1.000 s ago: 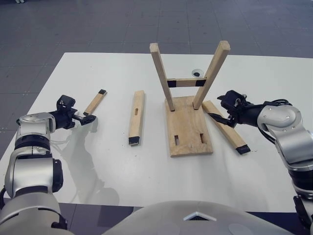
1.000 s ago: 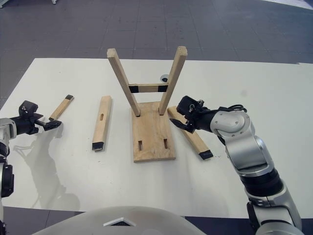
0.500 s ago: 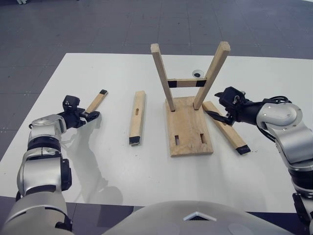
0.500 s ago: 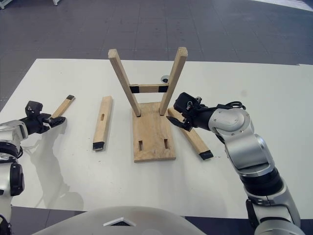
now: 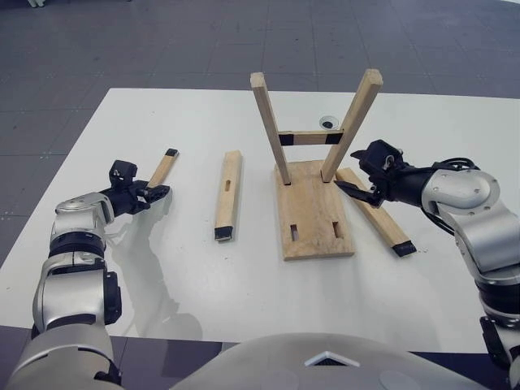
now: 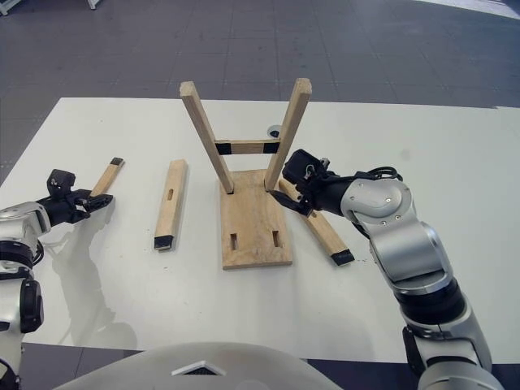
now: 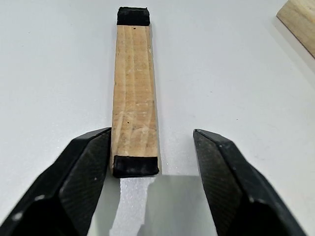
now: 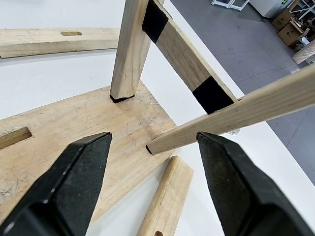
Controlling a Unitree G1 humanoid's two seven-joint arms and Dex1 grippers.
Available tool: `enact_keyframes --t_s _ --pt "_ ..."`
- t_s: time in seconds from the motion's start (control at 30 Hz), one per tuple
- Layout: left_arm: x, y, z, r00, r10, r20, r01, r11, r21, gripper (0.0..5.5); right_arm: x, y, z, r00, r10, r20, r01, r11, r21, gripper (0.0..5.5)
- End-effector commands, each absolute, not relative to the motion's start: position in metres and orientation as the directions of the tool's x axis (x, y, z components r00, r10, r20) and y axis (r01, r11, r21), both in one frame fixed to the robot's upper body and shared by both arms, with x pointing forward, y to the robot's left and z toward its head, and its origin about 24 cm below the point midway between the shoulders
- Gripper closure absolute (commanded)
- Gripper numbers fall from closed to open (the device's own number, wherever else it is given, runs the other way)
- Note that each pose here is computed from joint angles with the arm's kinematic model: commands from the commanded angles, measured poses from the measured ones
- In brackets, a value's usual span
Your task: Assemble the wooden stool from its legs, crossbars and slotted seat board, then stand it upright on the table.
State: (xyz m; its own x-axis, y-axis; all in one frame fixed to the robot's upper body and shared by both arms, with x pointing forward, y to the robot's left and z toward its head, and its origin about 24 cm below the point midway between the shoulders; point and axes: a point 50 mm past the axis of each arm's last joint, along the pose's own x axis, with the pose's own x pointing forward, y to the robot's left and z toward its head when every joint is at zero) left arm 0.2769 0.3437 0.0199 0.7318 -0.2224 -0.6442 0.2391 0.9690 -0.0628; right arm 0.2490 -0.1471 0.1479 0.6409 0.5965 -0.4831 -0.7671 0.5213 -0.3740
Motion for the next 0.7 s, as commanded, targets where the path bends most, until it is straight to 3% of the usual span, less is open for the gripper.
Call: enact_keyframes --t_s 0.03,0.27,0.43,0.57,0.7 --pt "0.228 0.331 -0.042 0.522 -0.221 -0.824 0.136 0.975 -0.176 3.14 0.250 -0.143 0.154 0.643 0.606 -0.467 -0.765 0.517 -0.383 2.32" --pt "0.213 0.318 -0.058 0.453 -0.297 -0.841 0.161 0.955 -0.250 4.07 0.254 -0.138 0.171 0.666 0.621 -0.414 -0.745 0.525 -0.412 2.32" --pt "0.208 0.311 -0.066 0.466 -0.293 -0.835 0.139 0.956 -0.258 4.16 0.263 -0.136 0.195 0.707 0.627 -0.327 -0.702 0.569 -0.428 2.32" --pt "0.241 0.322 -0.039 0.720 -0.092 -0.687 -0.022 0.988 -0.156 4.17 0.271 -0.131 0.220 0.727 0.660 -0.191 -0.683 0.668 -0.294 2.32" --pt "0.276 0.317 0.046 0.943 0.082 -0.323 -0.099 0.994 -0.036 4.17 0.294 -0.133 0.256 0.784 0.621 0.003 -0.621 0.784 0.010 2.32"
